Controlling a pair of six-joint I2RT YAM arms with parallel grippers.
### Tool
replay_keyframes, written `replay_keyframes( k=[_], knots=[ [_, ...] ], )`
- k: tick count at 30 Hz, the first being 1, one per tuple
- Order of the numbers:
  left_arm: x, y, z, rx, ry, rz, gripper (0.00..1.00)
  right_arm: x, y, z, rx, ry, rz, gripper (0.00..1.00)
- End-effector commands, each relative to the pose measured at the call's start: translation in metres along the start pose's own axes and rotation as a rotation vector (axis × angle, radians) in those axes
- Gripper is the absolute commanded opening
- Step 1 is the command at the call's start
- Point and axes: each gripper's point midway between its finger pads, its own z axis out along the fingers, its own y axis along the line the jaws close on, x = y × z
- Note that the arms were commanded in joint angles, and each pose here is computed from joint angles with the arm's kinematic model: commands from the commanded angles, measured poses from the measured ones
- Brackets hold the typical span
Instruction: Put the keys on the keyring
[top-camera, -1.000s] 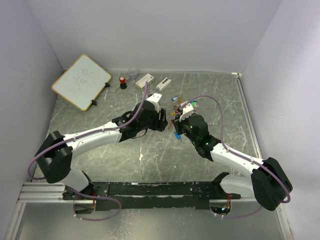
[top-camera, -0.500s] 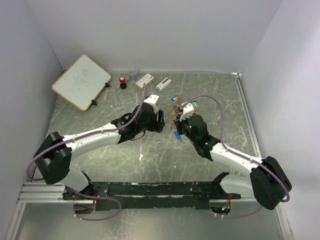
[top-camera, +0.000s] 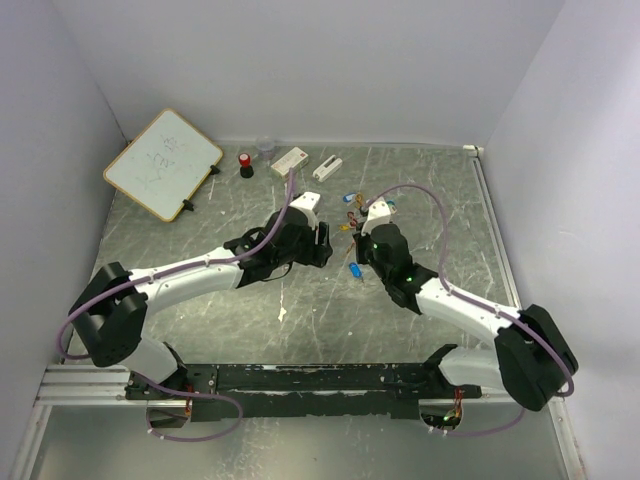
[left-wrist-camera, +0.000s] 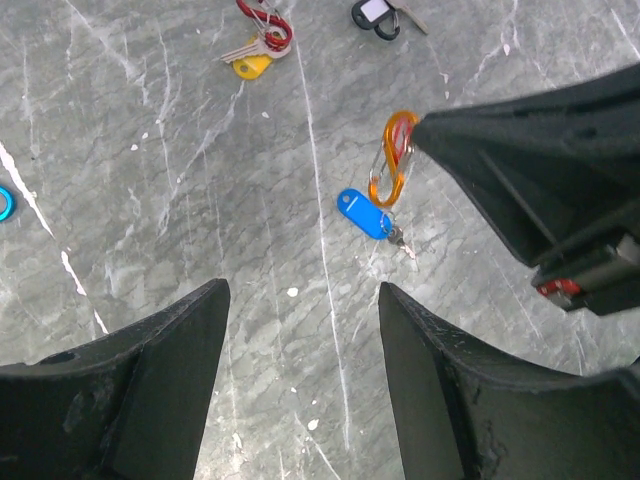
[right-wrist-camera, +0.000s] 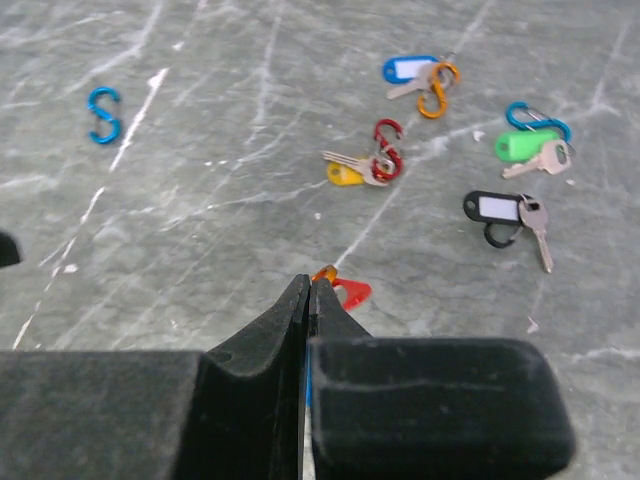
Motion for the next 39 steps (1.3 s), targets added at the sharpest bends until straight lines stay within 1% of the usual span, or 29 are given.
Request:
replay_keyframes(
  k=[1,4,6,8,9,10,11,12,13,14,15,16,17,19,21,25,27,28,29,30,31,32,33,34,36,39],
  knots=[
    [-0.004,-0.001,0.001,0.012,-0.019,-0.001,0.71,0.002,-0.024,0.006,0.168,0.044,0.041,0.00],
    [-0.004,0.002,0.000,-0.006,-0.019,-0.003,0.71,0.005,-0.035,0.003,0.231,0.048,0.048,0.00],
    [-0.006,0.005,-0.001,-0.019,-0.027,-0.008,0.71,0.000,-0.026,0.004,0.169,0.036,0.039,0.00],
    [-0.007,0.006,-0.003,-0.027,-0.036,-0.013,0.71,-0.009,0.012,0.000,-0.064,-0.008,0.001,0.00],
    [-0.009,0.008,-0.005,-0.034,-0.043,-0.016,0.71,-0.015,0.030,-0.007,-0.183,-0.053,-0.012,0.00],
    [-0.011,0.009,-0.007,-0.041,-0.053,-0.022,0.71,-0.027,0.043,-0.015,-0.266,-0.118,-0.002,0.00],
    [-0.012,0.011,-0.009,-0.052,-0.059,-0.027,0.71,-0.030,0.047,-0.021,-0.298,-0.155,0.008,0.00],
    [-0.013,0.015,-0.012,-0.068,-0.070,-0.033,0.71,-0.035,0.040,-0.023,-0.259,-0.172,0.027,0.00],
    [-0.014,0.019,-0.015,-0.084,-0.080,-0.042,0.71,-0.033,0.022,-0.018,-0.148,-0.146,0.054,0.00],
    [-0.017,0.022,-0.019,-0.098,-0.095,-0.052,0.71,-0.024,-0.015,-0.011,0.082,-0.089,0.085,0.00],
    [-0.018,0.026,-0.022,-0.114,-0.109,-0.063,0.71,-0.016,-0.037,-0.008,0.223,-0.022,0.092,0.00],
    [-0.020,0.028,-0.026,-0.118,-0.124,-0.072,0.71,-0.009,-0.048,-0.008,0.299,0.030,0.082,0.00],
    [-0.024,0.029,-0.029,-0.118,-0.140,-0.080,0.72,-0.006,-0.052,-0.006,0.331,0.055,0.073,0.00],
    [-0.026,0.032,-0.031,-0.117,-0.151,-0.093,0.72,-0.005,-0.044,-0.003,0.288,0.049,0.085,0.00],
    [-0.026,0.033,-0.031,-0.117,-0.146,-0.094,0.72,-0.010,-0.026,-0.002,0.167,0.008,0.079,0.00],
    [-0.024,0.032,-0.029,-0.113,-0.134,-0.091,0.72,-0.033,0.011,-0.016,-0.078,-0.108,0.065,0.00],
    [-0.023,0.032,-0.028,-0.109,-0.133,-0.091,0.72,-0.042,0.021,-0.025,-0.154,-0.165,0.051,0.00],
    [-0.022,0.031,-0.027,-0.107,-0.131,-0.091,0.72,-0.044,0.014,-0.025,-0.112,-0.169,0.083,0.00],
    [-0.022,0.031,-0.027,-0.105,-0.130,-0.091,0.72,-0.041,-0.004,-0.023,-0.002,-0.147,0.117,0.00],
    [-0.023,0.030,-0.027,-0.102,-0.131,-0.089,0.72,-0.037,-0.019,-0.020,0.089,-0.110,0.116,0.00],
    [-0.023,0.028,-0.026,-0.092,-0.129,-0.087,0.72,-0.032,-0.024,-0.015,0.122,-0.063,0.092,0.00],
    [-0.022,0.026,-0.025,-0.076,-0.126,-0.085,0.72,-0.032,-0.020,-0.014,0.098,-0.043,0.074,0.00],
    [-0.021,0.023,-0.023,-0.062,-0.121,-0.083,0.72,-0.035,-0.011,-0.015,0.047,-0.055,0.071,0.00],
    [-0.020,0.020,-0.020,-0.046,-0.116,-0.080,0.72,-0.040,0.001,-0.018,-0.027,-0.087,0.082,0.00],
    [-0.019,0.012,-0.016,-0.005,-0.101,-0.067,0.72,-0.049,0.014,-0.026,-0.115,-0.163,0.089,0.00],
    [-0.016,0.000,-0.013,0.064,-0.085,-0.045,0.71,-0.054,0.017,-0.030,-0.137,-0.182,0.085,0.00]
  ],
)
